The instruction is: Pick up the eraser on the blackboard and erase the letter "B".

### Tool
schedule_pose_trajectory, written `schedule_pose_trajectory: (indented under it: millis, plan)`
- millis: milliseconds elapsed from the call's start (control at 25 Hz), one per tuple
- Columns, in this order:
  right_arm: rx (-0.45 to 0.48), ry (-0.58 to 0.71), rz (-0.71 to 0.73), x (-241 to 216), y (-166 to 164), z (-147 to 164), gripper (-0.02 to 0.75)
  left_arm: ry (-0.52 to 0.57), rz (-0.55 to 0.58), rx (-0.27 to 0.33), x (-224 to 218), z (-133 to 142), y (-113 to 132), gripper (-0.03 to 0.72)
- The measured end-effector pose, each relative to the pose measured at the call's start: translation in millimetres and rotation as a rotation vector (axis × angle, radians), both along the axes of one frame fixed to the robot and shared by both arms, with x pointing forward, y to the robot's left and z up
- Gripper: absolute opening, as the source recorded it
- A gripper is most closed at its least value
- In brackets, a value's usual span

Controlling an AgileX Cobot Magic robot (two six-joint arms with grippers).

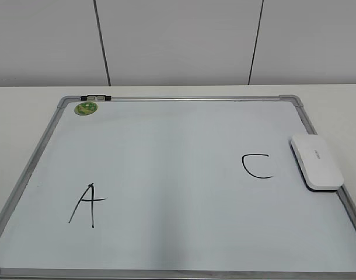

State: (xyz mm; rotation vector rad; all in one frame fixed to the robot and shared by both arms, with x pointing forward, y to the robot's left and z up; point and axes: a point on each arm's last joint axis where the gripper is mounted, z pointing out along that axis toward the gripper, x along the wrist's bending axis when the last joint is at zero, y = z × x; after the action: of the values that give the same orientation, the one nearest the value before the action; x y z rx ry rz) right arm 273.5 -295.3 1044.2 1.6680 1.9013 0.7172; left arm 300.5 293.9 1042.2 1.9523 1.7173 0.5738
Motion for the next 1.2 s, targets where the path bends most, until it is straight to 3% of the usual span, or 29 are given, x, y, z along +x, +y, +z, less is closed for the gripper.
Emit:
schedule_pose_trajectory:
  millis: [1200]
  plan:
    - [0.000,0.002,-0.002,-0.1,-0.1,-0.1,0.591,-0.036,0.020,-0.005,-6.1,2.2,1.5,0.426]
